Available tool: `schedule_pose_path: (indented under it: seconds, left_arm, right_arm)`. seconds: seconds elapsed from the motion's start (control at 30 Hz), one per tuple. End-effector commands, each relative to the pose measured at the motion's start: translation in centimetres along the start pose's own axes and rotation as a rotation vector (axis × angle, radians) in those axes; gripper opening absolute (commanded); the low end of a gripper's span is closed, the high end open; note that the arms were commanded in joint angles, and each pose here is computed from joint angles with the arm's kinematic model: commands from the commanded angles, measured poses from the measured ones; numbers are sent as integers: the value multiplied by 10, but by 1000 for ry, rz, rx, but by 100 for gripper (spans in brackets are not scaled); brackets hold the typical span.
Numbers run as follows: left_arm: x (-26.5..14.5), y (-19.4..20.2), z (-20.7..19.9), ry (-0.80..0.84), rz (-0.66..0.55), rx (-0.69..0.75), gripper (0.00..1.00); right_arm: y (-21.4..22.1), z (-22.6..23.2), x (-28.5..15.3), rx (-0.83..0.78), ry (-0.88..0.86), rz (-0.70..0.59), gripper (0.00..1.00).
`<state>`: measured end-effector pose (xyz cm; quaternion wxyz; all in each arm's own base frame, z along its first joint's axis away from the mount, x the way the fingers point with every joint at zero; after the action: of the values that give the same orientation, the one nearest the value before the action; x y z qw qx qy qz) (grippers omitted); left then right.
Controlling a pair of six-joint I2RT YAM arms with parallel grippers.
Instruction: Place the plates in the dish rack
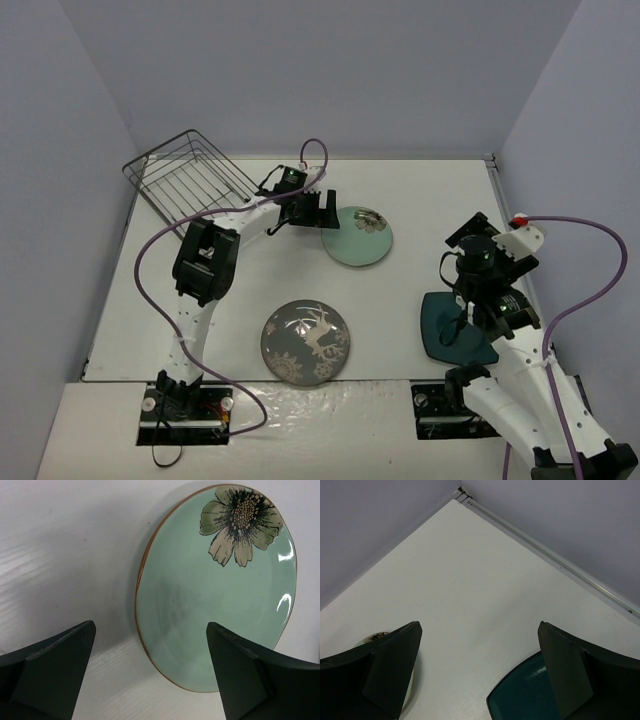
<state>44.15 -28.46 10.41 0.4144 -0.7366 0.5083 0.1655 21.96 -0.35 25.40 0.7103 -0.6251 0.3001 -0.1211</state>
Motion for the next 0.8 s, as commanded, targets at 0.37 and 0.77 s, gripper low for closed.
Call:
schedule_pose_path:
  seconds: [0.37,0.77]
  left_arm:
    - [-8,10,-23,220,46,-119,80]
    - [10,13,-5,177,27,-182,44]
  right_arm:
    - [-14,-4,-2,66,34,-54,100]
    - [-19,-10,-9,104,20,-74,100]
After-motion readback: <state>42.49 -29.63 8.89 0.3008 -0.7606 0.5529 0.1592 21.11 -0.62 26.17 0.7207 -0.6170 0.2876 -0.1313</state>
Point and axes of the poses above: each gripper's point midway between its finger pads, its own x axis out along the fingers, its own z axis along the line the jaws close on, y = z × x, the point moved 6 cm from there along -x, back along the fingers, and after that the axes turned 15 degrees about -x, right-handed, at the moved point
